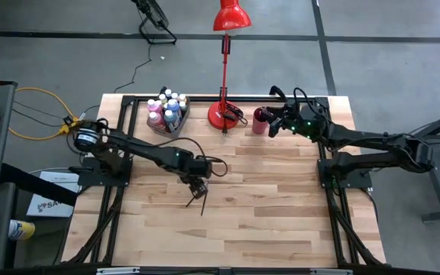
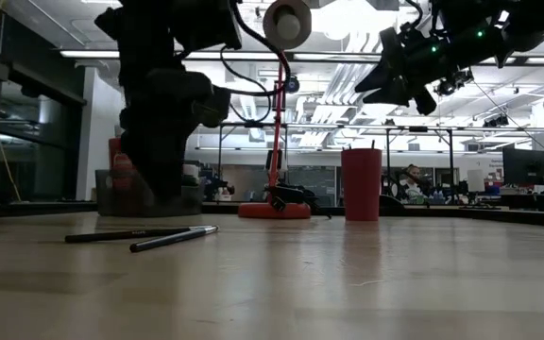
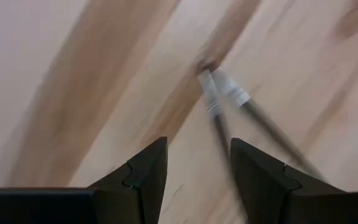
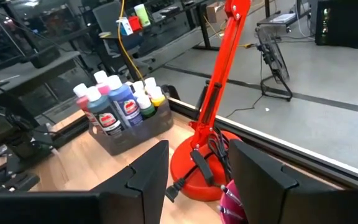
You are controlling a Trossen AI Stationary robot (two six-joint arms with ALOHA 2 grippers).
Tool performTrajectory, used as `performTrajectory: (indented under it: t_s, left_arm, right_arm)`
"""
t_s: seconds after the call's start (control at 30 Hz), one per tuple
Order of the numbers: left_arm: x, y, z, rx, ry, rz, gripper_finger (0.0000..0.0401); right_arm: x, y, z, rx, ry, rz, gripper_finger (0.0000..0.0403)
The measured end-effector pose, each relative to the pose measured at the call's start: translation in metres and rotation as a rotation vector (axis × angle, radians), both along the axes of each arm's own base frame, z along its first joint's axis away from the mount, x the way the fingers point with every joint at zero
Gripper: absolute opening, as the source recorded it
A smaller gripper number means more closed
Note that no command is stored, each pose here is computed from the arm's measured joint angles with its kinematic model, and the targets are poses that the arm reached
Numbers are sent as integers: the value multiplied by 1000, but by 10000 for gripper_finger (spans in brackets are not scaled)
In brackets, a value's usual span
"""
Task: Pick & Place Paint Supplies
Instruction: Put the paint brush into the cup
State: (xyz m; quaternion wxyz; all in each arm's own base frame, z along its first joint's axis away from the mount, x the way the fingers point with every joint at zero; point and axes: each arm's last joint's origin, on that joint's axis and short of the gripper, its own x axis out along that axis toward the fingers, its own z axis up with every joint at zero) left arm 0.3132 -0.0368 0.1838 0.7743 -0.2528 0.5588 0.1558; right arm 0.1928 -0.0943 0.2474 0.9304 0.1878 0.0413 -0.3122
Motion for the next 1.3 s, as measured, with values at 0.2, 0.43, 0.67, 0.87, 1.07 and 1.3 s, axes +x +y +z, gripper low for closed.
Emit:
performTrajectory:
  t_s: [0.2,0.43,0.67,0.87,1.07,1.3]
  left_arm:
    - [9,-2,-9,-14,-26,-6,170]
    - [15,-2,-27,-3,9,-13,170]
    - [17,-2,-33,20,25,-25,170]
    - [12,-1,-37,82,90,-12,170]
    - [10,1,-41,128,124,-1,170]
    - [9,3,-42,184,122,22,170]
  right_arm:
    - [0,0,-2,12,21,0,162]
    - [-1,0,-3,12,29,0,162]
    - [-1,0,-3,13,33,0,162]
    - [-1,0,-3,14,34,0,162]
    - [-1,0,-4,14,35,0,162]
    - [-1,0,-3,16,33,0,162]
